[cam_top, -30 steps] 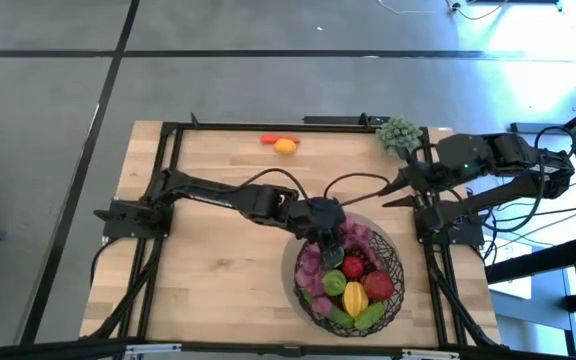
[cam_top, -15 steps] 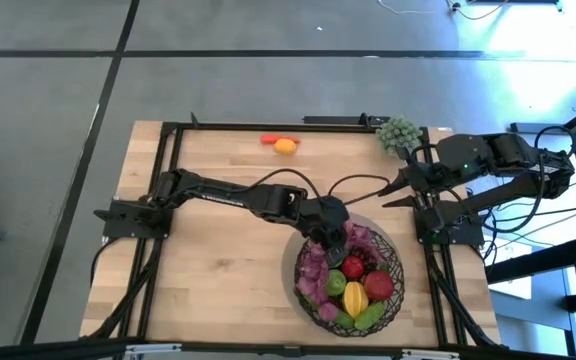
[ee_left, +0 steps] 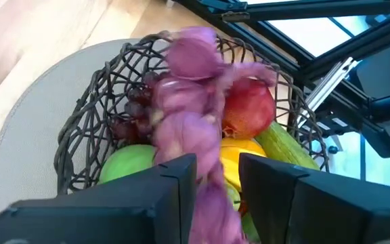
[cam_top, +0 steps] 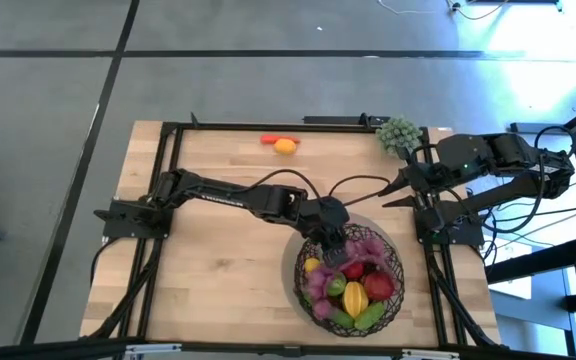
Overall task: Build produce basket
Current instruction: Put the purple garlic into the wire basket
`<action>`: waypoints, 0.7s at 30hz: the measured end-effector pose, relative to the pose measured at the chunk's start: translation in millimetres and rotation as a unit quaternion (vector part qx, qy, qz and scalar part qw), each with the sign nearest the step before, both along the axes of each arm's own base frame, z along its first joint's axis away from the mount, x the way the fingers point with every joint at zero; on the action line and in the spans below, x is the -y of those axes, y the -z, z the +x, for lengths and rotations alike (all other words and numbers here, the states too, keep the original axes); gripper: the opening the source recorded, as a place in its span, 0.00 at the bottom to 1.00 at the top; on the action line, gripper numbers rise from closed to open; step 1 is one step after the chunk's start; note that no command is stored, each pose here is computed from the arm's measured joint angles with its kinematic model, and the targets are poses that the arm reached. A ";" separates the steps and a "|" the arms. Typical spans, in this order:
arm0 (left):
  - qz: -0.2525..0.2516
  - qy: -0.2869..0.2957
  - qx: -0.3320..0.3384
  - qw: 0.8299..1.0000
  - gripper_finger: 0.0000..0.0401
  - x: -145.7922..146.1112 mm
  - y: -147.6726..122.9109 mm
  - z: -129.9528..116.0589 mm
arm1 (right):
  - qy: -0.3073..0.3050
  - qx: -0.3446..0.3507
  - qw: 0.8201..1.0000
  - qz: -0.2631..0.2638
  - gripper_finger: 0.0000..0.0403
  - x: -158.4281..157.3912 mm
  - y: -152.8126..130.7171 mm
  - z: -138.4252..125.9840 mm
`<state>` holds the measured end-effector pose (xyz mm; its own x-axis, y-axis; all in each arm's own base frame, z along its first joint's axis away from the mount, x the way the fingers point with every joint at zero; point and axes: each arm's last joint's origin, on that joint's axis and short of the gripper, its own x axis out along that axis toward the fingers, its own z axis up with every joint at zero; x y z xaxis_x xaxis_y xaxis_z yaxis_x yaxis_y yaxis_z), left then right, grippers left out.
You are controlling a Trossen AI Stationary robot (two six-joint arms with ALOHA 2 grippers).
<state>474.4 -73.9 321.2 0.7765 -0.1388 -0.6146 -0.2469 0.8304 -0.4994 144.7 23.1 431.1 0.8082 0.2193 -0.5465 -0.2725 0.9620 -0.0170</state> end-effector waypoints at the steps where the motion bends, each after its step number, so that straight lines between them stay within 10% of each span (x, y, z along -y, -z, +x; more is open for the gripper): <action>1: 0.000 -0.001 0.000 1.000 0.25 -0.9 0.0 0.2 | 0.000 0.000 1.000 0.000 0.28 0.0 0.0 0.0; 14: 0.024 0.011 0.015 1.000 0.24 -20.5 -26.7 -15.4 | -0.005 0.002 1.000 0.027 0.28 0.2 -2.7 -8.8; 21: 0.081 0.007 -0.019 0.997 0.24 -27.9 -53.1 -49.0 | -0.054 -0.151 0.983 0.085 0.28 -13.6 20.2 -3.6</action>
